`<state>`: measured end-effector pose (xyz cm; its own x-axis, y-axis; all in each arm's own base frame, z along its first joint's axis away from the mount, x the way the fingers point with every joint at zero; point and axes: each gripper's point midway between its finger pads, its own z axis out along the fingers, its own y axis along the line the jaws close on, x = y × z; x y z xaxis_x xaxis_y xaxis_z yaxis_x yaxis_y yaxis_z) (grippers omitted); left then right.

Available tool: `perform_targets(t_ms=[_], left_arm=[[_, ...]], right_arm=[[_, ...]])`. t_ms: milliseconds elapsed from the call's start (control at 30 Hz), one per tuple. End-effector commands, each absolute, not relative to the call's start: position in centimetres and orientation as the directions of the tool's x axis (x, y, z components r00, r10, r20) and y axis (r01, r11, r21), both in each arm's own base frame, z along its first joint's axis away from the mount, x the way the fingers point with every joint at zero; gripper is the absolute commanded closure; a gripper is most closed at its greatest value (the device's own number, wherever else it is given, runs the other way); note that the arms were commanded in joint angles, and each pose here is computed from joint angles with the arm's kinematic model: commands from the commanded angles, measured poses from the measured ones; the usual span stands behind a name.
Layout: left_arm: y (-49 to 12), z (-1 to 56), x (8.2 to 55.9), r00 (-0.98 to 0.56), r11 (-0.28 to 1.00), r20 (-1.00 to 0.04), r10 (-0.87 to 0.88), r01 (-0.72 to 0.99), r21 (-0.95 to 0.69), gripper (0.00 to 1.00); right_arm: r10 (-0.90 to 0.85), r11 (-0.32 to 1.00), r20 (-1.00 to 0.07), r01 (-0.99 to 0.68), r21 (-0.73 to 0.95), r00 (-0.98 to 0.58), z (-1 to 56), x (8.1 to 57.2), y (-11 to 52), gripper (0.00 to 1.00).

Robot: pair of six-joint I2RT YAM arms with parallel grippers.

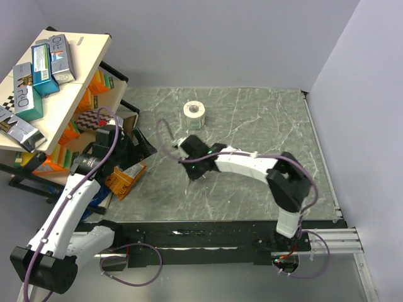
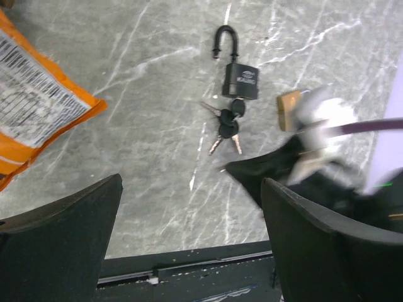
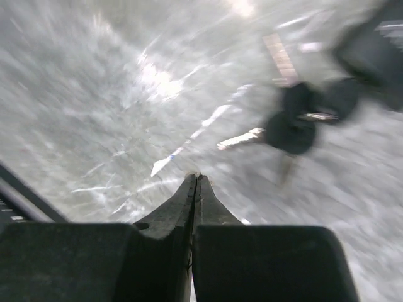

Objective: Unlock with the key

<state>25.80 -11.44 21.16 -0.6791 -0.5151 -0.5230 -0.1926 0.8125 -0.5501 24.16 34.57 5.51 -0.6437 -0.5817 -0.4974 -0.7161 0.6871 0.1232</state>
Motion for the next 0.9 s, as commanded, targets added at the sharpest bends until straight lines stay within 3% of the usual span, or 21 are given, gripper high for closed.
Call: perform_targets(t_ms=[0,367,567,733,867], left_arm=[[-12.5,25.0,27.5,-0.632,0.774,-0.554,-0.542,-0.118,-0.622,0.04],[-19.3,30.9,27.3,-0.688,0.530,-0.551,-0.473,0.277,-0.801,0.04],[-21.7,34.2,26.2,-0.702,0.353,-0.570,-0.427,0.451,-0.820,0.04],[-22.7,35.8,25.2,-0.686,0.249,-0.602,-0.408,0.551,-0.797,0.04],[-23.8,36.2,24.8,-0.654,0.248,-0.653,-0.381,0.609,-0.754,0.04]], right_arm=[[-0.403,0.737,-0.594,-0.632,0.241,-0.696,11.9,25.8,33.3,1.00],[-0.118,0.707,-0.671,-0.536,0.461,-0.732,23.7,27.6,30.8,1.00],[0.060,0.529,-0.682,-0.556,0.640,-0.729,31.7,27.0,31.3,1.00],[0.124,0.445,-0.672,-0.564,0.695,-0.730,35.8,26.4,31.1,1.00],[0.162,0.419,-0.634,-0.529,0.738,-0.756,37.7,26.1,31.0,1.00]])
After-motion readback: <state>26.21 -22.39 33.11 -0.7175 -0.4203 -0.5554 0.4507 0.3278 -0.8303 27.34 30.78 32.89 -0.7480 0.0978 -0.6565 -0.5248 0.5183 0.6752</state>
